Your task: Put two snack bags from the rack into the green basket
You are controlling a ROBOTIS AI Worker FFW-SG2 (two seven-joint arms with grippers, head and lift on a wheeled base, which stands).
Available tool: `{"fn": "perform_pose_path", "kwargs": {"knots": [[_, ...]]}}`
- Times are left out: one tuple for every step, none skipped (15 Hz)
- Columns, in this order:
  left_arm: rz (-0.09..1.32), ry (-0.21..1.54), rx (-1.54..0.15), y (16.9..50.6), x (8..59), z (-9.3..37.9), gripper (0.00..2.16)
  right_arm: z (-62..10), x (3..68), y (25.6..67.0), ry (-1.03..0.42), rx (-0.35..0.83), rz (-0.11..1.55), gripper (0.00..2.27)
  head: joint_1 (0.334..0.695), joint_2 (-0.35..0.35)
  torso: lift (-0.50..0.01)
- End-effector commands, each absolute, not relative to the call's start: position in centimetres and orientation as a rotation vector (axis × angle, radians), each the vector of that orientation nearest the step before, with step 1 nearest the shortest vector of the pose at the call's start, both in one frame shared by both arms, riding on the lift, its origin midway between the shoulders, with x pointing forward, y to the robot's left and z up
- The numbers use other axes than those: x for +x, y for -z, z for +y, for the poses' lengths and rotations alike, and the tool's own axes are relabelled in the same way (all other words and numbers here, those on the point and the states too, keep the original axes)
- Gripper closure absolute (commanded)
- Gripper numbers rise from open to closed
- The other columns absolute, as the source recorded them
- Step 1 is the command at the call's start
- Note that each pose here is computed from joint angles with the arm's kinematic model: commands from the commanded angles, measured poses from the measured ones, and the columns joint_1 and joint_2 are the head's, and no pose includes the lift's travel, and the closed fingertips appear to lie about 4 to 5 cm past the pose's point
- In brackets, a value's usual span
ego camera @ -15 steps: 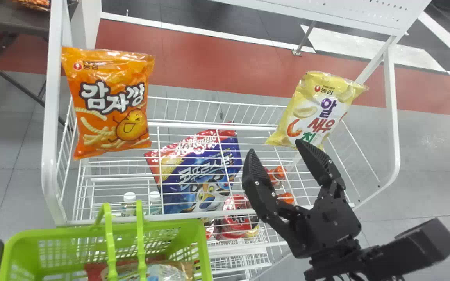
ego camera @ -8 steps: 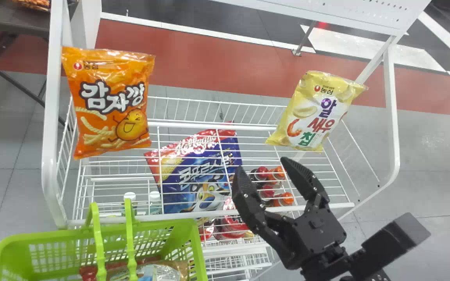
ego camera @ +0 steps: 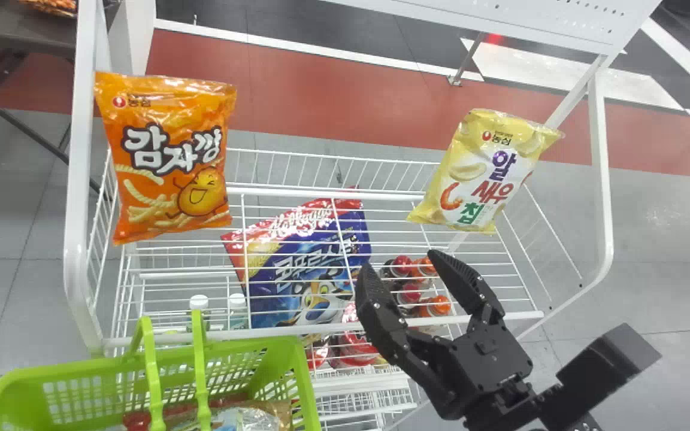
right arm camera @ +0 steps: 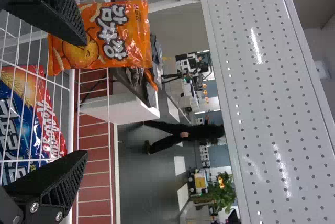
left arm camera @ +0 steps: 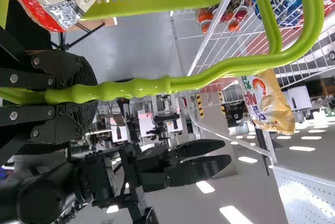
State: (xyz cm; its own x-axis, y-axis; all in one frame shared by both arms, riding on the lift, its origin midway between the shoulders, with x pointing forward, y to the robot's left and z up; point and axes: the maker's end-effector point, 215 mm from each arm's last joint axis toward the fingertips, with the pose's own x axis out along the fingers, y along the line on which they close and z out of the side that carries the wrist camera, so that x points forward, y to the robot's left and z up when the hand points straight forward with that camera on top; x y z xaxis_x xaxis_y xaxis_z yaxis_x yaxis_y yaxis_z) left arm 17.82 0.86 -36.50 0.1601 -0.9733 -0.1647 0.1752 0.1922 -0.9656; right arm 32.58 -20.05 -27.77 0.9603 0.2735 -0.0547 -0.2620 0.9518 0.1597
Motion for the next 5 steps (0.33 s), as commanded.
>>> {"fn": "perform_pose_path", "kwargs": {"knots": [[1.047,1.057,-1.006,36.48,17.76,0.84,1.36,-20.03,32.55,27.68,-0.272,0.152,0.076,0.07,0.695,-0.35,-0.005],[1.047,1.057,-1.006,36.48,17.76,0.84,1.36,-20.03,32.48,27.59,-0.272,0.154,0.074,0.07,0.695,-0.35,-0.005],[1.047,1.057,-1.006,36.48,17.76,0.84,1.36,-20.04,32.44,27.72,-0.271,0.157,0.078,0.07,0.695,-0.35,-0.005],[1.047,1.057,-1.006,36.48,17.76,0.84,1.36,-19.98,32.45,27.53,-0.273,0.159,0.075,0.07,0.695,-0.35,-0.005],[1.048,1.059,-1.006,36.47,17.74,0.78,1.36,-20.01,32.48,27.37,-0.271,0.16,0.072,0.07,0.695,-0.35,-0.005]]}}
